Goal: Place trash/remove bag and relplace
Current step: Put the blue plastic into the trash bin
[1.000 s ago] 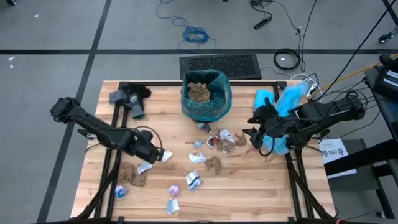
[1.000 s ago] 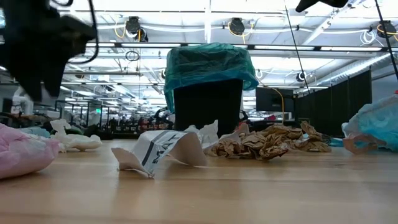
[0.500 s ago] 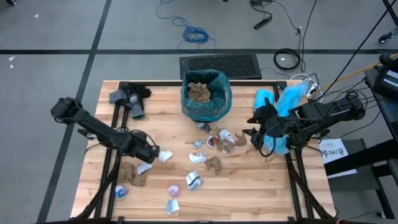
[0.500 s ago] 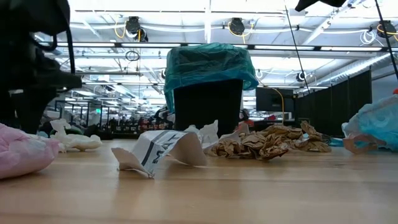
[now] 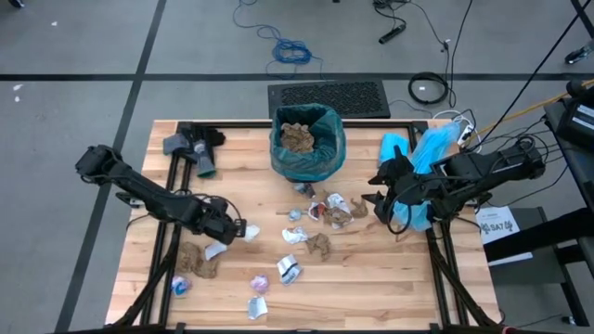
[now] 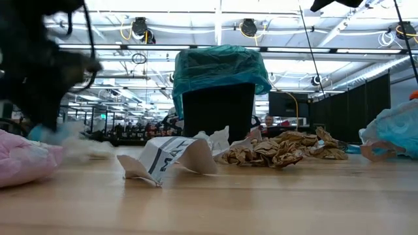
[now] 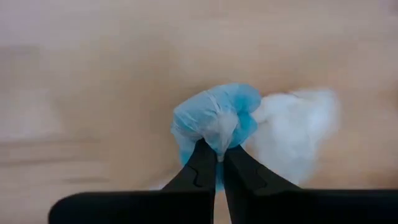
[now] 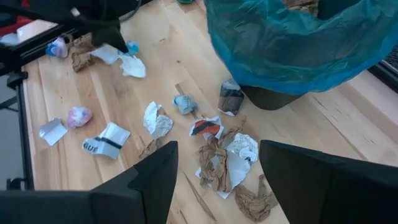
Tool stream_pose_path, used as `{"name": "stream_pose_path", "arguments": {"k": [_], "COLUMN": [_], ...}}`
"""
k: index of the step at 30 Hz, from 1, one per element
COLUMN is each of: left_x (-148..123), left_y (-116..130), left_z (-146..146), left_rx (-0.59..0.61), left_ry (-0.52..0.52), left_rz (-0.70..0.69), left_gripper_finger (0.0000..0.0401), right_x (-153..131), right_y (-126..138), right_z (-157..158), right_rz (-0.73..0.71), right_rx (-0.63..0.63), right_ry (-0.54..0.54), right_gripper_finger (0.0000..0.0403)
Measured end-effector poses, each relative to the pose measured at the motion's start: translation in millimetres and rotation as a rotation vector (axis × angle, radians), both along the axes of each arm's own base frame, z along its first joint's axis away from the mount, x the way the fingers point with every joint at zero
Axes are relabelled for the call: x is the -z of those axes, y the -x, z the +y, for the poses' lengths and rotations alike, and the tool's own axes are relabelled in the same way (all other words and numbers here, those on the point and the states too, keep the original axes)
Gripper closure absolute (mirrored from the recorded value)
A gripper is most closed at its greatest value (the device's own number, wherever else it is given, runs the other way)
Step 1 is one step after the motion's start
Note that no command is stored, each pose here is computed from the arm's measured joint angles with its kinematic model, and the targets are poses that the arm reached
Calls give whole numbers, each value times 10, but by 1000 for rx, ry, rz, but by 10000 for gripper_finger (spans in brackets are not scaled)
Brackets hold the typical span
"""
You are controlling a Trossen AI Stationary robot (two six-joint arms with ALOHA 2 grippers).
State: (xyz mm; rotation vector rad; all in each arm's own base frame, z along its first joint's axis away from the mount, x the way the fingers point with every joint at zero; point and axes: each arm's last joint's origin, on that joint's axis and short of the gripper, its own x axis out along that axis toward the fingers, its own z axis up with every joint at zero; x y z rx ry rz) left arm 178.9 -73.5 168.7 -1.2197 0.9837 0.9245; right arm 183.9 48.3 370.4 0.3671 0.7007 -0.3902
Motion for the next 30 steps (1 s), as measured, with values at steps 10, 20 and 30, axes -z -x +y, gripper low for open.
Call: {"name": "stream_pose_path", "arguments": {"k": [10,20,30], "left_x": [-985,-2006,-2281], "left_y": [-386,-554,-796], "left_z": [2,634,1630], "left_rx": [99,186,312], "left_ry": [-243,-532,-646], "left_rz": [-316,-424,-545], "left_gripper_finger": [396,397,398], "right_x": [1,-14,-16], "right_y": [-1,-16,-17], "right_z": [1,6,6], "right_rz": [4,-14,-31], "right_rx": [-13,-23,24], "right_ry": [10,14,-35], "right_gripper_finger": [186,186,186]}}
